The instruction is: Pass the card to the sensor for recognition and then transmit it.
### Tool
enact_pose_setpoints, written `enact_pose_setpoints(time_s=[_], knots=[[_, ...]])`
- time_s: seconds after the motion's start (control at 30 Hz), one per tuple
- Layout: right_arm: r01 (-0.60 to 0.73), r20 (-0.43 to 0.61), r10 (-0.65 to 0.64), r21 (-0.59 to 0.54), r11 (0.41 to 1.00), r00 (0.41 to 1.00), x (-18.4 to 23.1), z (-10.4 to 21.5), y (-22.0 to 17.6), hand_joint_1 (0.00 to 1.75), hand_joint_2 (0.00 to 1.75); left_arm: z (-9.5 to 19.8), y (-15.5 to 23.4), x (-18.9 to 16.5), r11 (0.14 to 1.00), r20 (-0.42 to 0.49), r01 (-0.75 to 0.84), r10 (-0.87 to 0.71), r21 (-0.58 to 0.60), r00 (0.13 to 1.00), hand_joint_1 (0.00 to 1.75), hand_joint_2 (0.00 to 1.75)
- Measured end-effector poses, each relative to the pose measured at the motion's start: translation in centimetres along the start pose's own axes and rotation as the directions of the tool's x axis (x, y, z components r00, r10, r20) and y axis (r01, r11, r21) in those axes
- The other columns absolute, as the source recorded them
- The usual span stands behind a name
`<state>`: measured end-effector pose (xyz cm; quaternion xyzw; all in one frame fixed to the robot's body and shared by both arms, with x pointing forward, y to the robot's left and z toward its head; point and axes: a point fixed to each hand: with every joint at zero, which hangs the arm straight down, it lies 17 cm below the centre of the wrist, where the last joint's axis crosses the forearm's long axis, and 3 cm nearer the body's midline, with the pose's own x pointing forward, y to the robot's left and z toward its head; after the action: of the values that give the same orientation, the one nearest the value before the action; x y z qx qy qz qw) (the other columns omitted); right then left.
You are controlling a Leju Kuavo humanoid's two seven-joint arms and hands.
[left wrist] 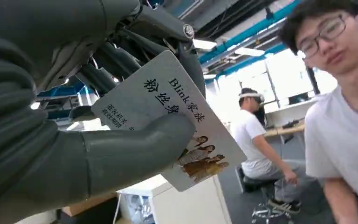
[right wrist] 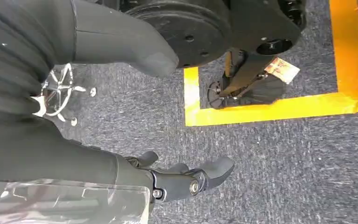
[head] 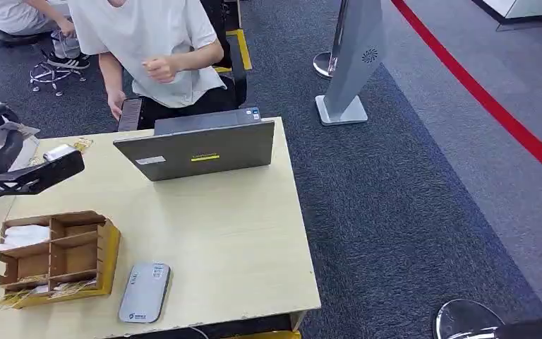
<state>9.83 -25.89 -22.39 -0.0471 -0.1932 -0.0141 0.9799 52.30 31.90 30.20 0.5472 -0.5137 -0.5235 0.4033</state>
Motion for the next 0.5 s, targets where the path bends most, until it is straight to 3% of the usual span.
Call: enact_pose_setpoints(time_s=[0.3, 0.37, 0.47, 0.5], knots=[[0.004, -0.003, -0.004, 0.001, 1.000, 1.000, -0.1, 0.1, 0.0, 0.00, 1.75, 0.8, 0.1, 1.2, 0.999, 0.028, -0.009, 0.008, 0.031, 1.000, 1.75, 1.75], [0.010, -0.005, -0.010, 0.001, 1.000, 1.000, -0.2, 0.2, 0.1, 0.00, 1.75, 2.6, -0.2, 3.6, 0.996, 0.086, -0.035, 0.028, 0.079, 0.996, 1.75, 1.75], [0.037, -0.009, -0.038, -0.041, 0.998, 0.999, -0.4, 0.2, -0.7, 0.00, 1.75, 8.7, -2.5, 9.5, 0.979, 0.228, -0.147, 0.111, 0.143, 0.967, 1.75, 1.75], [0.039, -0.012, -0.039, -0.045, 0.998, 0.999, -0.4, 0.2, -0.8, 0.00, 1.75, 9.4, -2.9, 10.2, 0.976, 0.241, -0.163, 0.125, 0.144, 0.962, 1.75, 1.75]])
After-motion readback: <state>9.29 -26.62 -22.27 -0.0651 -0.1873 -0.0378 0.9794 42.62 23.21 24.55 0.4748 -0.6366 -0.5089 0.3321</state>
